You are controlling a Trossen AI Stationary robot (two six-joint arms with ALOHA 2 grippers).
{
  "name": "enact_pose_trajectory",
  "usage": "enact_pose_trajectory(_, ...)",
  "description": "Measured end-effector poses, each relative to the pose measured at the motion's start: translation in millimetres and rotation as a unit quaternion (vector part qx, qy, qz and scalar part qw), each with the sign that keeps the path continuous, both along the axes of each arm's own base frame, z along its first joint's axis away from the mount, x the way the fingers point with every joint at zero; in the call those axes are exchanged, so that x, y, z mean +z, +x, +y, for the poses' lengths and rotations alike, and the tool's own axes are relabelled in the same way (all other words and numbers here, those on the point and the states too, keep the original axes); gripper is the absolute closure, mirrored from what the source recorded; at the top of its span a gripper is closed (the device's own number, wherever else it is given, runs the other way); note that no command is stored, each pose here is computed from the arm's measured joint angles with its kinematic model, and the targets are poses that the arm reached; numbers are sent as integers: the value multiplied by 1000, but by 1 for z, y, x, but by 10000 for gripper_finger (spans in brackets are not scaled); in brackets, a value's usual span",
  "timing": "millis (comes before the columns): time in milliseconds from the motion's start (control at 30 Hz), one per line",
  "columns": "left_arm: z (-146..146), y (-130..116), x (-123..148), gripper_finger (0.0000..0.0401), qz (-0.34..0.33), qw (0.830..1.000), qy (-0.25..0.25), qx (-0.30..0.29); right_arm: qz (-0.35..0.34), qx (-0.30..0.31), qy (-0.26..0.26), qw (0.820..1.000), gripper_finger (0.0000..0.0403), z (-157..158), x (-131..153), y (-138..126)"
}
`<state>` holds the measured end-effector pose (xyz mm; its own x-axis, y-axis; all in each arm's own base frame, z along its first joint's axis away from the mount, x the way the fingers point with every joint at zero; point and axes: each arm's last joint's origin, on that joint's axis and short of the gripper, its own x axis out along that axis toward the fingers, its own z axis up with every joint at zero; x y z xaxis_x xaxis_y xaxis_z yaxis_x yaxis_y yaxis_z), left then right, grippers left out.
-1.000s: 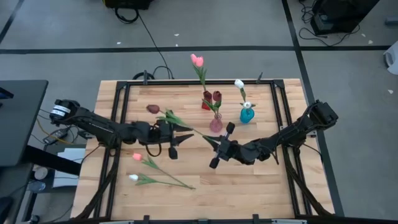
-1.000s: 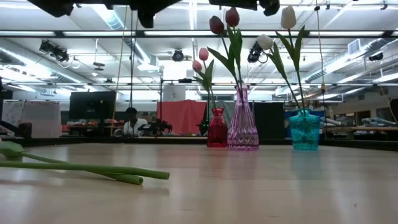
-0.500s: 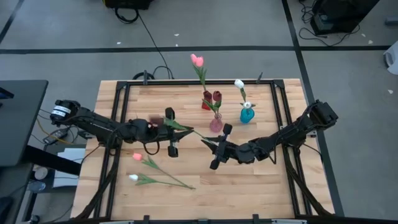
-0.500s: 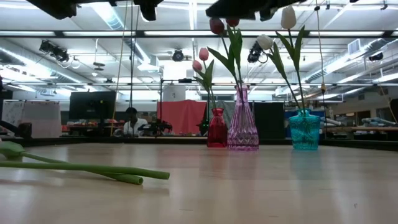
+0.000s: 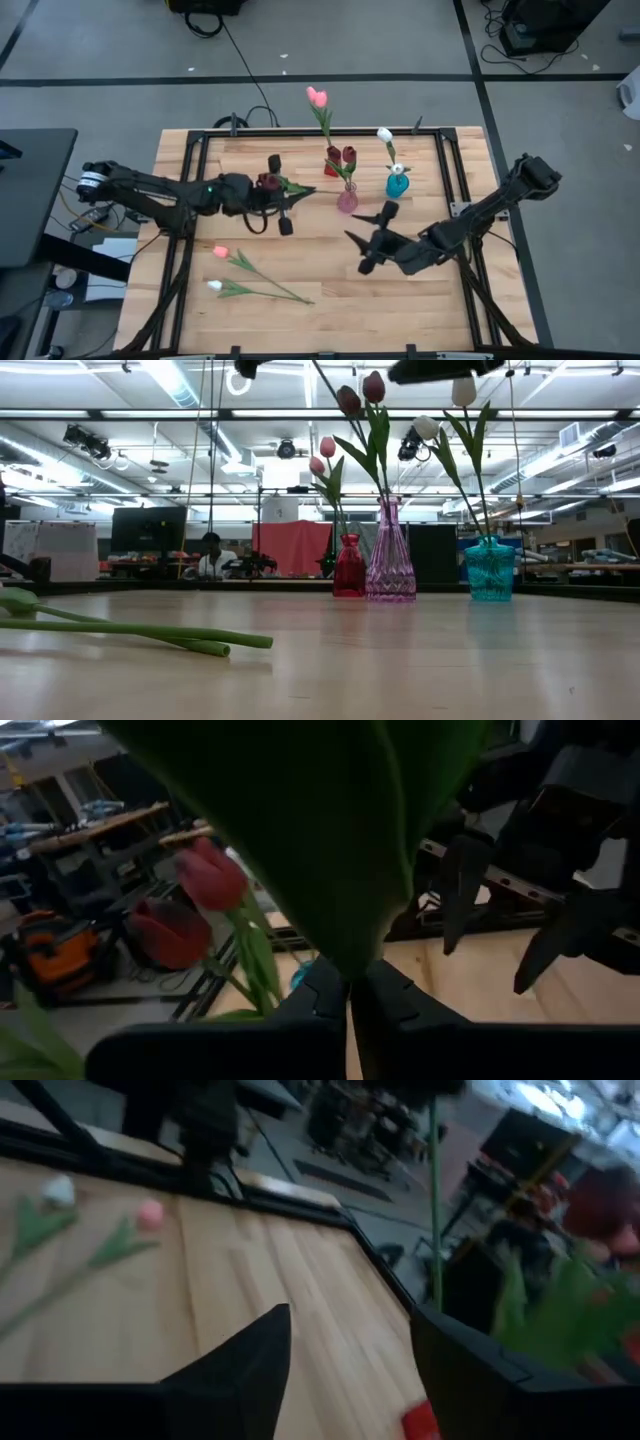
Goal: Sort flowers into vase by color
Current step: Put the red flower into the pink vase
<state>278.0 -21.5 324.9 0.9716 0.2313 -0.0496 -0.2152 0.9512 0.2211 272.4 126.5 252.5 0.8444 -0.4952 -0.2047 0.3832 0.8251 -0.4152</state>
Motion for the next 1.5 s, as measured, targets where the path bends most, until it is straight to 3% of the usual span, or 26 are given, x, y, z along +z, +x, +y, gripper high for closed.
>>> enact_pose_trajectory(233, 10, 19, 17, 397, 12, 1000, -3, -8, -17, -50, 31, 998, 170, -19, -13, -42)
enact_pose_trajectory(600, 12, 77, 5, 397, 95, 994, 48, 34, -100, -33, 100, 989, 172, -50, -30, -92)
enact_pose_trajectory(900, 14, 91, 9, 397, 149, 987, 46, 45, -108, -22, 107, 988, 173, -51, -30, -93)
enact_pose_trajectory(1133, 24, 97, 1, 396, 155, 987, 14, 49, -112, -20, 106, 988, 173, -52, -32, -87)
enact_pose_trajectory(1500, 62, 130, -45, 396, 209, 977, -37, 37, -122, -9, 111, 986, 173, -58, -29, -81)
